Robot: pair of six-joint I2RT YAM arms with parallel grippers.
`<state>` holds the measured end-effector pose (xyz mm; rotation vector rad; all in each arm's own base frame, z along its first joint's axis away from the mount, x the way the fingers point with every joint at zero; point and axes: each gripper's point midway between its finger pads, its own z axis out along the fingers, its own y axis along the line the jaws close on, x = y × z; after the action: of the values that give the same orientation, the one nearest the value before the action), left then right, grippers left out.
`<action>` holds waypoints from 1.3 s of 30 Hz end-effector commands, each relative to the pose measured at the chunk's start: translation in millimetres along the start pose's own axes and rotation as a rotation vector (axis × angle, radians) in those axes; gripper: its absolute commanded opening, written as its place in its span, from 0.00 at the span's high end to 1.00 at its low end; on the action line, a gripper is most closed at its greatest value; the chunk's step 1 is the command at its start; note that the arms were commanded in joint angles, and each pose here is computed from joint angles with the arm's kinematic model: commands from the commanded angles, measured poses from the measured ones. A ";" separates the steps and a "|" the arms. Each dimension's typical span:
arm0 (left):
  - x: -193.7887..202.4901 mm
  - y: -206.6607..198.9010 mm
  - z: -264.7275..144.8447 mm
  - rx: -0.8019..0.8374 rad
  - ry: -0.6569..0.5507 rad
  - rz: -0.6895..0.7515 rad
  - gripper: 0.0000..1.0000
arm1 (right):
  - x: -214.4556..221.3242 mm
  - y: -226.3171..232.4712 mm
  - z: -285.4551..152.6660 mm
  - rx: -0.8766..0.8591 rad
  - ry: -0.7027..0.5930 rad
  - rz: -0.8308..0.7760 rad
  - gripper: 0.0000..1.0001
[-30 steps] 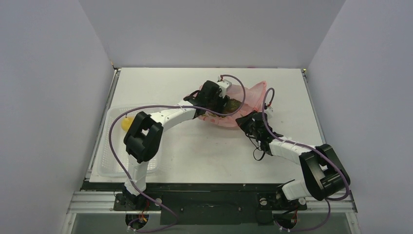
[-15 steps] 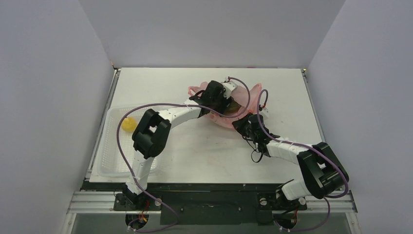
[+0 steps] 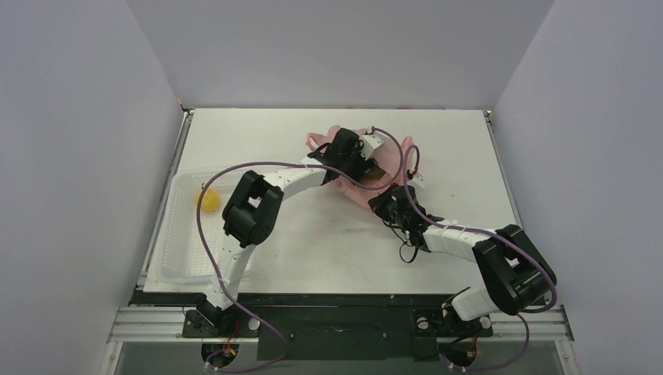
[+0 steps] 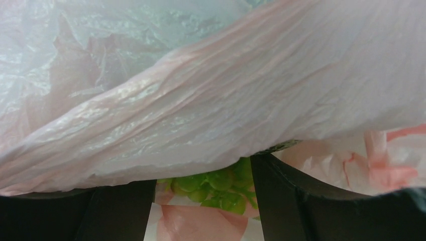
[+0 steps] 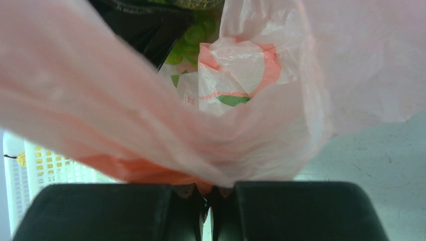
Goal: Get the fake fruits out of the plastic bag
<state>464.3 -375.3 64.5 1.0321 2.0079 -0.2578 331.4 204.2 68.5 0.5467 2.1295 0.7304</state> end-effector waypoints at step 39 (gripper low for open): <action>-50.7 18.5 -44.5 -0.006 -0.104 -0.507 0.77 | -12.8 -11.1 -13.2 0.022 -0.080 -0.080 1.00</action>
<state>440.5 -382.8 111.4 0.6465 2.1247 -0.6681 317.9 184.6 54.3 0.5089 2.1456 0.6262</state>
